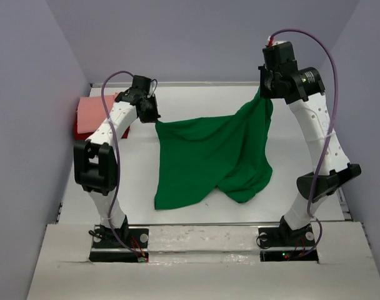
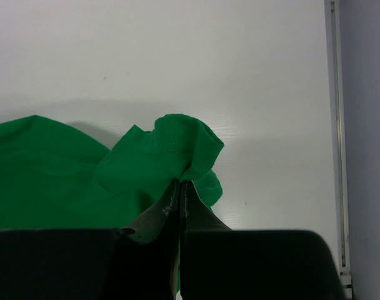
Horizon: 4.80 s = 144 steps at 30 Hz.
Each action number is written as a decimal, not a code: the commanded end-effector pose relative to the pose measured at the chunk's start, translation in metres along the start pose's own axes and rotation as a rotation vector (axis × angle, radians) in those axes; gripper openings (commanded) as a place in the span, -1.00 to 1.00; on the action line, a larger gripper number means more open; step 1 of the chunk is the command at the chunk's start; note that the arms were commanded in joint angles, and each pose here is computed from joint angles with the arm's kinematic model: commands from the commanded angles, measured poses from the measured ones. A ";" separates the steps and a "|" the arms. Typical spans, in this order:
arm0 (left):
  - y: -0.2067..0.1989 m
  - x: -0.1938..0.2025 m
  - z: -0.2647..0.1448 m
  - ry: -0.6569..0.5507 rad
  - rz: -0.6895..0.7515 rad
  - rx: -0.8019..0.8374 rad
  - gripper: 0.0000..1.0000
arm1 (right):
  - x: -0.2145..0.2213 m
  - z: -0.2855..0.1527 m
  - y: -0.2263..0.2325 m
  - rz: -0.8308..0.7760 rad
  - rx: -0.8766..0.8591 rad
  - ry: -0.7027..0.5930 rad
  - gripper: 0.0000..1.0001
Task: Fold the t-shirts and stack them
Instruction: Flatten the tshirt out
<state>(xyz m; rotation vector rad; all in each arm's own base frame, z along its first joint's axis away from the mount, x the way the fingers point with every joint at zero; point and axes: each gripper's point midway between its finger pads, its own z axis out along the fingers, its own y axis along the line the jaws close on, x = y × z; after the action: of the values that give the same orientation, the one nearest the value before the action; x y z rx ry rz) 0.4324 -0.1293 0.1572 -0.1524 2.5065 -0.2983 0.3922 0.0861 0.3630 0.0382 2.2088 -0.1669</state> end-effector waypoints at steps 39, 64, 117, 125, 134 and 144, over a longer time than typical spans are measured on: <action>-0.026 0.010 0.076 0.080 -0.116 0.356 0.24 | -0.023 0.007 0.023 0.020 -0.079 -0.033 -1.00; -0.002 0.025 0.121 0.154 -0.144 0.231 0.23 | -0.029 -0.003 0.019 0.028 -0.086 -0.065 -1.00; -0.057 -0.084 -0.268 -0.581 0.006 0.293 -1.00 | 0.026 -0.019 -0.024 0.041 0.043 0.023 -1.00; -0.035 -0.057 -0.339 -0.687 -0.033 0.261 -1.00 | 0.017 -0.069 -0.067 0.117 0.144 -0.084 -1.00; 0.001 -0.022 -0.370 -0.741 -0.091 0.170 -1.00 | 0.023 -0.099 -0.096 0.175 0.213 -0.141 -1.00; 0.009 -0.007 -0.404 -0.807 -0.119 0.196 -1.00 | 0.006 -0.149 -0.116 0.249 0.181 -0.284 -1.00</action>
<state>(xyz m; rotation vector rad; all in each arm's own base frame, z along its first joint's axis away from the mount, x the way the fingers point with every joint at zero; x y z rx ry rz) 0.2097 -0.0545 0.4654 -0.2565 1.7207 -0.4297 0.2828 0.0073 0.4171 0.2946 2.0295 -0.2567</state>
